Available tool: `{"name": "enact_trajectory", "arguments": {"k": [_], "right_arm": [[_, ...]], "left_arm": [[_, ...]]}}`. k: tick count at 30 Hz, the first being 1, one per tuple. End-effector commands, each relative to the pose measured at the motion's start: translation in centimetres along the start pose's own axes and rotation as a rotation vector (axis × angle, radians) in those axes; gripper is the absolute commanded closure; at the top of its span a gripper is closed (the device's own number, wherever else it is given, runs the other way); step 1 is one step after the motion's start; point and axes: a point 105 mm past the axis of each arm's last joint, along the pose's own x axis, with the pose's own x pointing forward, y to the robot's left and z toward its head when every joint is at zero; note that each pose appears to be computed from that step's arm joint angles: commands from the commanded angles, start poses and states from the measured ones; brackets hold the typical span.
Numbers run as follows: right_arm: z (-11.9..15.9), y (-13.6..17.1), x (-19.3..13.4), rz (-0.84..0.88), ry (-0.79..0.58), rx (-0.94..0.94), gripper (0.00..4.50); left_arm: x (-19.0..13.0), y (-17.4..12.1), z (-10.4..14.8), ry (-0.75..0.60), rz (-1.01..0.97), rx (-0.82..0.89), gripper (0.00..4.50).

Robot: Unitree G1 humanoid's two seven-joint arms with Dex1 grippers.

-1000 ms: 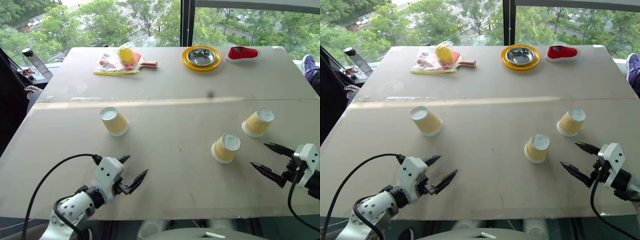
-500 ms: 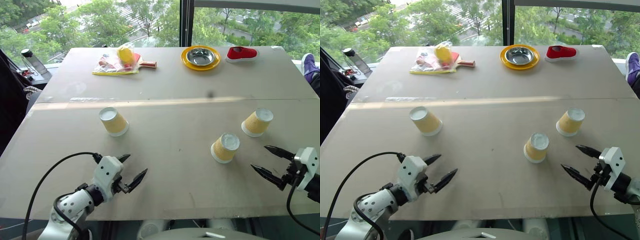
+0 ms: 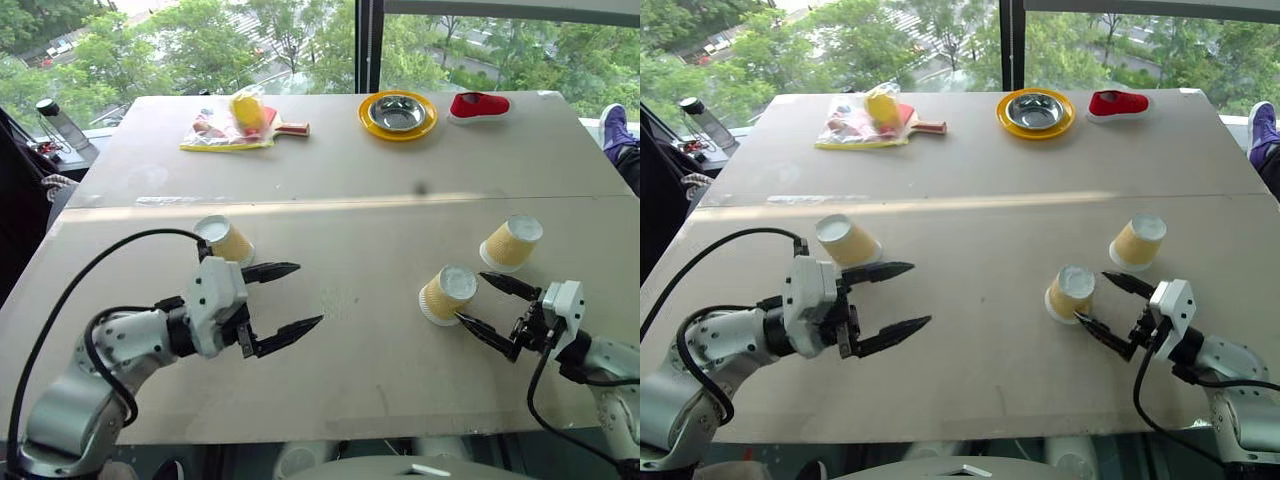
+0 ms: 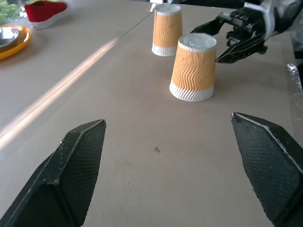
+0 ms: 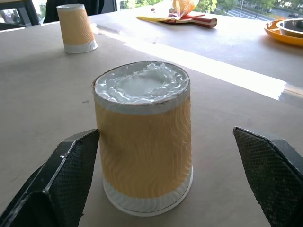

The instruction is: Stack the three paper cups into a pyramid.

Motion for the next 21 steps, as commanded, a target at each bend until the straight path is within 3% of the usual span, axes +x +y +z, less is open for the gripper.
{"name": "enact_trajectory", "arguments": {"k": [1,20,21], "right_arm": [[0.7,0.0,0.6,0.007,-0.039,-0.024,0.0],[1.4,0.8,3.1,0.118,-0.079,-0.027,0.0],[1.5,0.8,3.2,0.124,-0.084,-0.028,0.26]], "left_arm": [[-0.2,-0.3,1.5,-0.033,-0.048,0.019,0.13],[0.1,-3.5,1.6,-0.008,-0.213,-0.085,0.13],[0.1,-3.4,1.7,-0.009,-0.21,-0.082,0.03]]}}
